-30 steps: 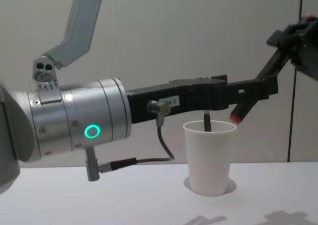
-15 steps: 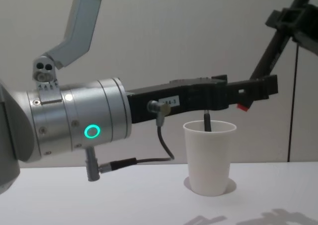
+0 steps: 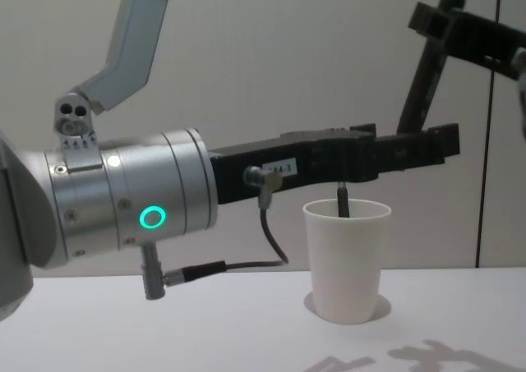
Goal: Place the pen into the pen holder.
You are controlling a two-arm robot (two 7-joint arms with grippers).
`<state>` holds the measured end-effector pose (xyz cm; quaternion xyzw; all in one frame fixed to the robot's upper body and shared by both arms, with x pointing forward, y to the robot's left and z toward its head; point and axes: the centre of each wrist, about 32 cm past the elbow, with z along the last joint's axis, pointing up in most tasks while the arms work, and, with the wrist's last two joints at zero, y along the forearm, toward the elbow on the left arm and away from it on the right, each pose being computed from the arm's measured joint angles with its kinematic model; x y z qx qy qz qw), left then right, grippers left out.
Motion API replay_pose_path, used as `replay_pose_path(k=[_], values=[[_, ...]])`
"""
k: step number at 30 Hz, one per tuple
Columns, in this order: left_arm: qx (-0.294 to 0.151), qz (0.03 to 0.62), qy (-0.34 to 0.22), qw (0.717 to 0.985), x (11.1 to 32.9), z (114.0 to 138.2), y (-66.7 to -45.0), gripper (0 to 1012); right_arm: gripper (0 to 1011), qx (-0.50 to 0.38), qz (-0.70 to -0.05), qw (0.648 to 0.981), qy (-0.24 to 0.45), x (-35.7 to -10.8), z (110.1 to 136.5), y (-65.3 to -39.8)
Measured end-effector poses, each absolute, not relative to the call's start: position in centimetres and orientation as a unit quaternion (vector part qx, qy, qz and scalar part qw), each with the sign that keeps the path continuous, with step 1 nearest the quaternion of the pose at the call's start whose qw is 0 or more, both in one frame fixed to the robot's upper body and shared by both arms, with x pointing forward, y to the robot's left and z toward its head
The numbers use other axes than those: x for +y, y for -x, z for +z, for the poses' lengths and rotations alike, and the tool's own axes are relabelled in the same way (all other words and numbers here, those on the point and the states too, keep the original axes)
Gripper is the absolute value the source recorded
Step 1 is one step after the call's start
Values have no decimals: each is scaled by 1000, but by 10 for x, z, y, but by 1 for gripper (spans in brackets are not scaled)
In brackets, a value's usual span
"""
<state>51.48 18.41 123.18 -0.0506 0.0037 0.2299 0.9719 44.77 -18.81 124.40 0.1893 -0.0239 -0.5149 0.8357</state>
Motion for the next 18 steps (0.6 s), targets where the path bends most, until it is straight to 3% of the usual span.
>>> replay_pose_path(k=[18], values=[[4, 230, 51, 972, 184, 1232, -515, 1001, 202, -181, -547, 811, -101, -160, 1240, -470]])
